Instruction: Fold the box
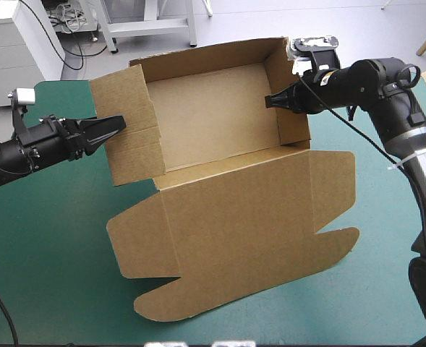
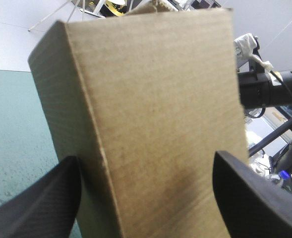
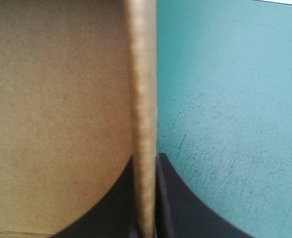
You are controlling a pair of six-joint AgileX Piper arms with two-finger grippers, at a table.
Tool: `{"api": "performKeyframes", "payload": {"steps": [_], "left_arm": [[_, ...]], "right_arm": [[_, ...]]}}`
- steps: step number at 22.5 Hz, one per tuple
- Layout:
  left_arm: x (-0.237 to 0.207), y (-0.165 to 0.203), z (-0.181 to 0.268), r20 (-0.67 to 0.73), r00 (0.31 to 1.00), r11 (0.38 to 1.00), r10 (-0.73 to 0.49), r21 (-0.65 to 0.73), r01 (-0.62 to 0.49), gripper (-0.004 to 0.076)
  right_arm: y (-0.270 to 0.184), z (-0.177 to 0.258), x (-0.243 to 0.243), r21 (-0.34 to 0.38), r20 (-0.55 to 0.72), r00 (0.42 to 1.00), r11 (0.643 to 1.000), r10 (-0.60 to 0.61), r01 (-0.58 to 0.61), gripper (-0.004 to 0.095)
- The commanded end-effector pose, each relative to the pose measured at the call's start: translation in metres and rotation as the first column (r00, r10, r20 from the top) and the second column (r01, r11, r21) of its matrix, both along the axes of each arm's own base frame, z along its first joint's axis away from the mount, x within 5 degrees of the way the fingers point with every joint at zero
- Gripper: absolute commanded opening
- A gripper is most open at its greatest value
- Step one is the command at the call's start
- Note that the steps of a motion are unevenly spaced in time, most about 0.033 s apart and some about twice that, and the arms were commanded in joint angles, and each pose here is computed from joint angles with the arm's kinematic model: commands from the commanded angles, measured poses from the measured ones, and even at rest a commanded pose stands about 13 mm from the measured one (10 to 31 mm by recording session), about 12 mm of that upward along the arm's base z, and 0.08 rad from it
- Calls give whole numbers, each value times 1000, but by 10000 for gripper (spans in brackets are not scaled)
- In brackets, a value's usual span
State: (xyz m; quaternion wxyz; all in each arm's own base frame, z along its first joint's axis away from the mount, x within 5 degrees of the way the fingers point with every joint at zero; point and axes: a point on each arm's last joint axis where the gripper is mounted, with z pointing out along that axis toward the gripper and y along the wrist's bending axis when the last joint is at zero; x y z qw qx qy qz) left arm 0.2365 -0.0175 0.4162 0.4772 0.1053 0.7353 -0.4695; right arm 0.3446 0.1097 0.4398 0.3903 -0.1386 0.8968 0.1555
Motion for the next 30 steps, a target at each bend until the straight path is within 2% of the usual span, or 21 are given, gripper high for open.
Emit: {"api": "performKeyframes", "payload": {"steps": [1, 5, 7, 9, 11, 13, 17, 21, 26, 30], "left_arm": [[-12, -8, 22, 36, 997, 991, -67, -114, 71, 526], [-12, -11, 22, 41, 996, 989, -82, -117, 87, 526], [-14, -19, 26, 47, 994, 991, -103, -76, 107, 526], [-13, -34, 40, -40, 999, 994, -24, 106, 28, 524], [-15, -45, 50, -93, 990, 957, 110, 279, -80, 525], [-19, -53, 58, -121, 972, 923, 202, 356, -148, 524], [-20, -66, 47, -216, 913, 878, 346, 417, -234, 524], [-15, -71, 36, -240, 857, 830, 456, 461, -313, 524], [-7, -73, 38, -206, 849, 827, 487, 422, -372, 509], [4, -77, 32, -219, 842, 825, 492, 427, -371, 481]], "right_arm": [[-3, 29, -11, 76, 117, 993, 997, -23, 14, -19], [-1, 28, -12, 67, 121, 992, 998, -21, 13, -13], [8, 29, -14, 44, 136, 990, 999, -33, 27, -11], [26, 29, -19, -17, 175, 983, 999, -48, 52, -12], [38, 31, -24, -39, 211, 975, 996, -64, 74, -12], [49, 33, -28, -24, 229, 972, 998, -55, 62, -12], [61, 37, -32, 18, 260, 965, 999, -43, 39, -12], [64, 38, -33, 32, 272, 962, 999, -36, 28, -12], [64, 38, -33, 29, 272, 962, 999, -36, 29, -10], [64, 37, -33, 25, 269, 963, 999, -35, 29, -10]]}}
